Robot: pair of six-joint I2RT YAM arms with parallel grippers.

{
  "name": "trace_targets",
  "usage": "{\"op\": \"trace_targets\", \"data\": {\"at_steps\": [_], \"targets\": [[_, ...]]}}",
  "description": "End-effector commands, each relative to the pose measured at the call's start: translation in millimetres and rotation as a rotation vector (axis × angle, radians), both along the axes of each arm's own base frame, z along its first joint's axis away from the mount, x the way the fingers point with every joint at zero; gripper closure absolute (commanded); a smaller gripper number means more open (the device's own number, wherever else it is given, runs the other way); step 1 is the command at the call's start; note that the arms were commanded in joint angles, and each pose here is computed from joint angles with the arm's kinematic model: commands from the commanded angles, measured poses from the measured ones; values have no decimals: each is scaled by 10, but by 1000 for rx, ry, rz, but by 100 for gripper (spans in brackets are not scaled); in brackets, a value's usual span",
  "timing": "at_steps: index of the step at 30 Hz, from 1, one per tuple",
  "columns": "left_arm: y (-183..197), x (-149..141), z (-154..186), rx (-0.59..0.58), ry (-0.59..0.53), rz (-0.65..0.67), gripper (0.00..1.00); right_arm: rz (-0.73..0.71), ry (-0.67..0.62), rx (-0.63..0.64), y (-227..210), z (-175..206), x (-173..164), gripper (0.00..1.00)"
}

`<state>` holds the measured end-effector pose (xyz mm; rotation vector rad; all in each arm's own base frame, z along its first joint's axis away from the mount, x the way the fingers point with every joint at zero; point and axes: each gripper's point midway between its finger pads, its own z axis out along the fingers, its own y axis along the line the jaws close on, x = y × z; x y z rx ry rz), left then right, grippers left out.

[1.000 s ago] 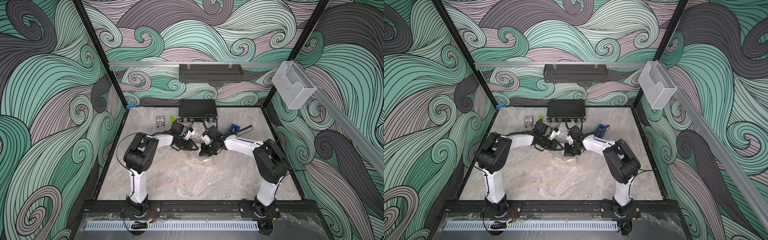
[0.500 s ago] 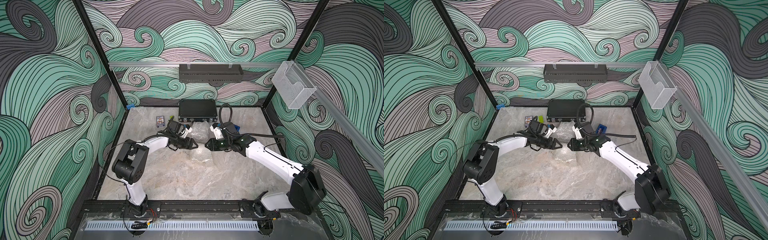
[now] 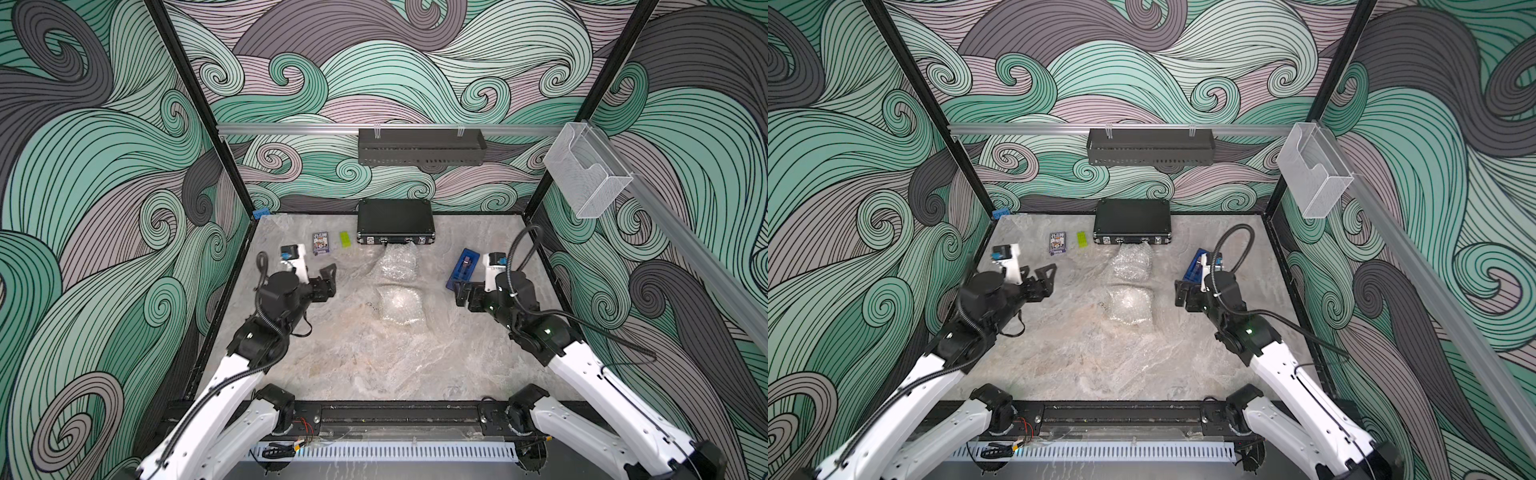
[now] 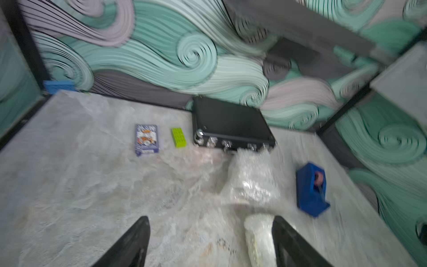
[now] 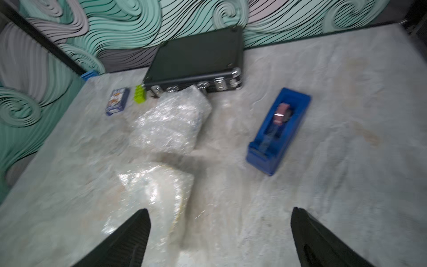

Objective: Wrap bowls in bubble wrap
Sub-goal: Reset both arms

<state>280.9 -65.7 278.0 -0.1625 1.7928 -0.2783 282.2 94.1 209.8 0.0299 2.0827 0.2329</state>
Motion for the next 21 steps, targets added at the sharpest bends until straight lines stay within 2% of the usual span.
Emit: {"op": "trace_targets", "data": {"at_steps": [1,4,8,9,11,12,14,16,19,21], "targets": [[595,-85,-249,133,-61,308,9,-236,-106,-191,-586,-112,55,1],[745,-88,-429,241,-84,390,9,-336,-155,-275,-847,-254,20,1],[838,46,-846,396,26,454,7,-396,-187,-339,-1022,-449,18,2],[873,93,-988,424,60,471,3,-407,-192,-364,-1060,-519,29,2],[915,220,-1252,435,135,452,2,-447,-194,-364,-1142,-726,47,2],[930,288,-1375,420,157,438,3,-488,-215,-362,-1204,-704,79,1],[901,427,-1482,396,177,387,3,-473,-198,-358,-1189,-734,145,1],[870,580,-1471,396,172,354,5,-494,-264,-328,-1232,-696,216,0],[866,792,-1472,413,117,325,5,-488,-282,-272,-1268,-731,369,0],[904,939,-1514,456,156,333,6,-450,-317,-241,-1231,-737,506,0]]}}
